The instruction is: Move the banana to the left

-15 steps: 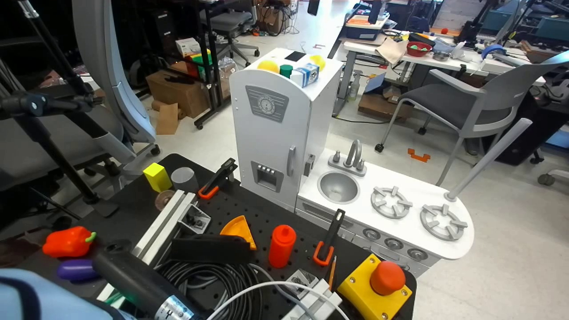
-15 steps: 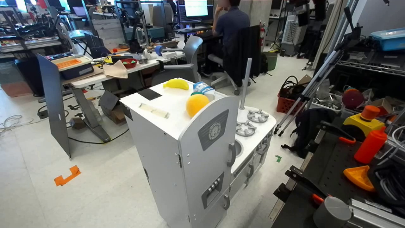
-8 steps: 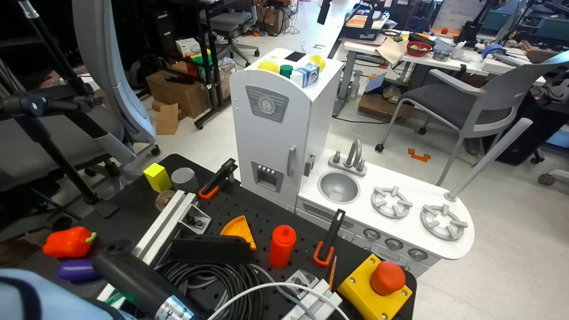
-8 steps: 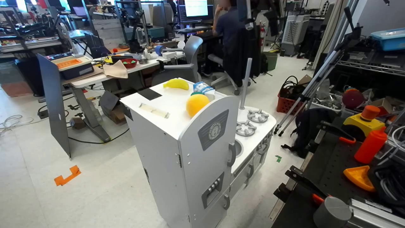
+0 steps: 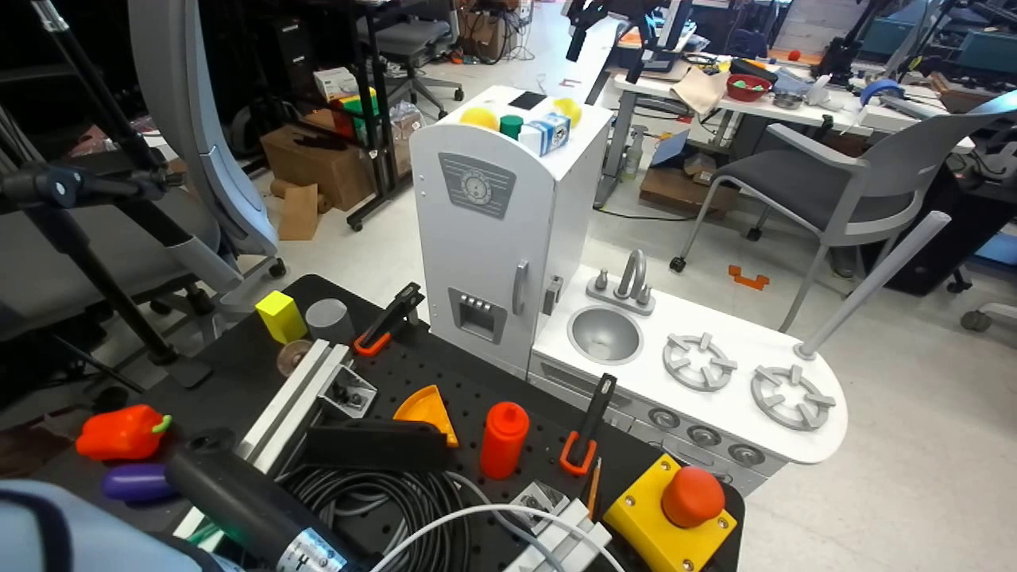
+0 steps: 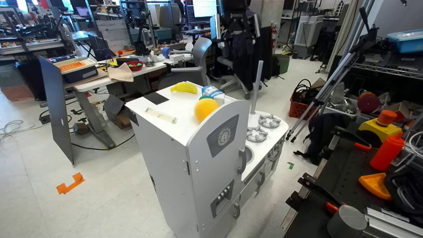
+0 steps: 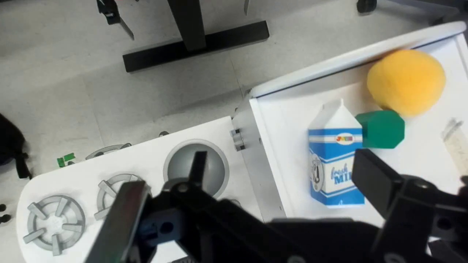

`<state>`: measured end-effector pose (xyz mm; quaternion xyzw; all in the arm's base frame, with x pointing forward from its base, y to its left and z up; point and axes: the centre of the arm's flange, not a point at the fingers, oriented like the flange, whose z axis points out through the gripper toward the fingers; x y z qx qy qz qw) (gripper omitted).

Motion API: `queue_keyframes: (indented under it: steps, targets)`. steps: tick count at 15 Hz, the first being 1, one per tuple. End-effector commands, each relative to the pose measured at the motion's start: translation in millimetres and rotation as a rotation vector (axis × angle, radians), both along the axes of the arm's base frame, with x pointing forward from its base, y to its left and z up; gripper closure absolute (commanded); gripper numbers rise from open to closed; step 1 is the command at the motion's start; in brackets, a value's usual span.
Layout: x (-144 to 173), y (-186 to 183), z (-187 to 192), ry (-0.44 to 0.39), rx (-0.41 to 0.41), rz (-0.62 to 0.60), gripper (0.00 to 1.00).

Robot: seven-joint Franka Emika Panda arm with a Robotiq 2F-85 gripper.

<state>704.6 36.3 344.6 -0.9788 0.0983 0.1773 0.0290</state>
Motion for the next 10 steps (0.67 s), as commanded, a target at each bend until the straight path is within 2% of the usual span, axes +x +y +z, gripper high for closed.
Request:
queue_keyframes:
  steps: [1,5,10]
  targets:
    - [81.6,16.3,-4.4,-0.008,0.004,-0.038,0.0]
    - [107.2,26.4,-23.6,-0.015,-0.014,-0.025,0.0]
    - [120.4,39.8,-43.7,0.001,0.01,0.016,0.0]
